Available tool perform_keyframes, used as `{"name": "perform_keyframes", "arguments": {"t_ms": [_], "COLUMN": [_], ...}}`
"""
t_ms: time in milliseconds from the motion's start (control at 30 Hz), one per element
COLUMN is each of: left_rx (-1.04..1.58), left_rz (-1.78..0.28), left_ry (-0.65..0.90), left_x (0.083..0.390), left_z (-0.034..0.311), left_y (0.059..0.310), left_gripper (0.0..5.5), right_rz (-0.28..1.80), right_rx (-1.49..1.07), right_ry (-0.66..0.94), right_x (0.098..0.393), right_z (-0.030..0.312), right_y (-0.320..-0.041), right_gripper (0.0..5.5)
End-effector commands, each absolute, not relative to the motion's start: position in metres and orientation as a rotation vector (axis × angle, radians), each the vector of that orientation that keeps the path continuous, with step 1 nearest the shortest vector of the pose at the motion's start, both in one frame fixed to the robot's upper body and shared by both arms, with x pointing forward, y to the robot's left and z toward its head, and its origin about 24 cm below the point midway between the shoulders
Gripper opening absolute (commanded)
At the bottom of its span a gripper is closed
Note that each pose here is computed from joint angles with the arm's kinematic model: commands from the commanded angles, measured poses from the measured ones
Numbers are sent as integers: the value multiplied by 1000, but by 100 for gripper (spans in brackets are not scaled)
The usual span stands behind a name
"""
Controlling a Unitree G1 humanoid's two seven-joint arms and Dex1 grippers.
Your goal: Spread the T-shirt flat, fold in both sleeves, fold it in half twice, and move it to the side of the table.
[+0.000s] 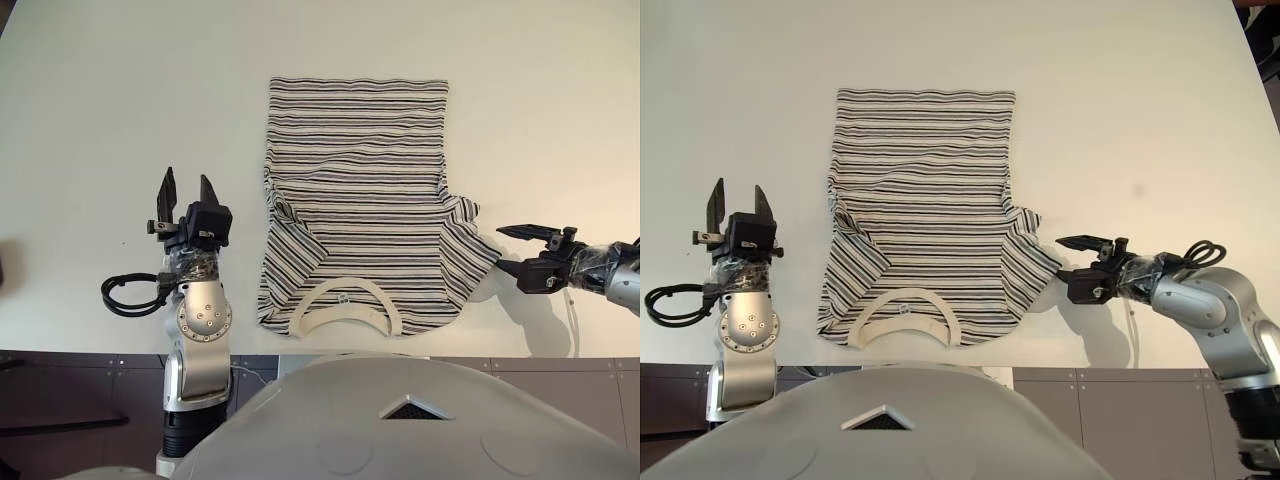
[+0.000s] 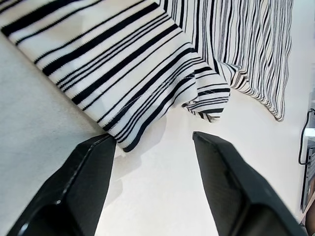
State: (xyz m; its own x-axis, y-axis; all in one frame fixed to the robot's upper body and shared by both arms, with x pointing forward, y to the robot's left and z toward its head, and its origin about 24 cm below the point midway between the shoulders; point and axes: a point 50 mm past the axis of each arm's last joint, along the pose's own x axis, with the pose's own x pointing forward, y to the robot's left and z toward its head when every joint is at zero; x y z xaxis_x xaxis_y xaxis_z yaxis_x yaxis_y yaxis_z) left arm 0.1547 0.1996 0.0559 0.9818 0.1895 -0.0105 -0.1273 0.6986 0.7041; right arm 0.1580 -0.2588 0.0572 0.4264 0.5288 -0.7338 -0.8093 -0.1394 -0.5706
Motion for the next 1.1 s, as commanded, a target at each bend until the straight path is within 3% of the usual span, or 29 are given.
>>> {"name": "perform_keyframes", "arguments": {"t_ms": [33,500,667,900,1100], "left_rx": [763,755,755,772,789], "left_rz": [183,189,190,214,183], "left_ry": [111,130,130,187,226], "left_x": [155,157,157,145,134], "left_z": [48,36,35,23,14], "left_y": [196,197,197,211,212], "left_gripper": [209,209,209,209,209], "right_rz": [1235,1320,1290,1219,1344], "right_rx": [-1262,-1243,-1230,-965,-793], "right_ry": [339,303,289,256,189], "right_x": [156,153,156,175,174], "right_z": [47,41,42,89,102], "right_y": [-263,-259,-260,-255,-217], "right_gripper": [269,11,11,11,11]}}
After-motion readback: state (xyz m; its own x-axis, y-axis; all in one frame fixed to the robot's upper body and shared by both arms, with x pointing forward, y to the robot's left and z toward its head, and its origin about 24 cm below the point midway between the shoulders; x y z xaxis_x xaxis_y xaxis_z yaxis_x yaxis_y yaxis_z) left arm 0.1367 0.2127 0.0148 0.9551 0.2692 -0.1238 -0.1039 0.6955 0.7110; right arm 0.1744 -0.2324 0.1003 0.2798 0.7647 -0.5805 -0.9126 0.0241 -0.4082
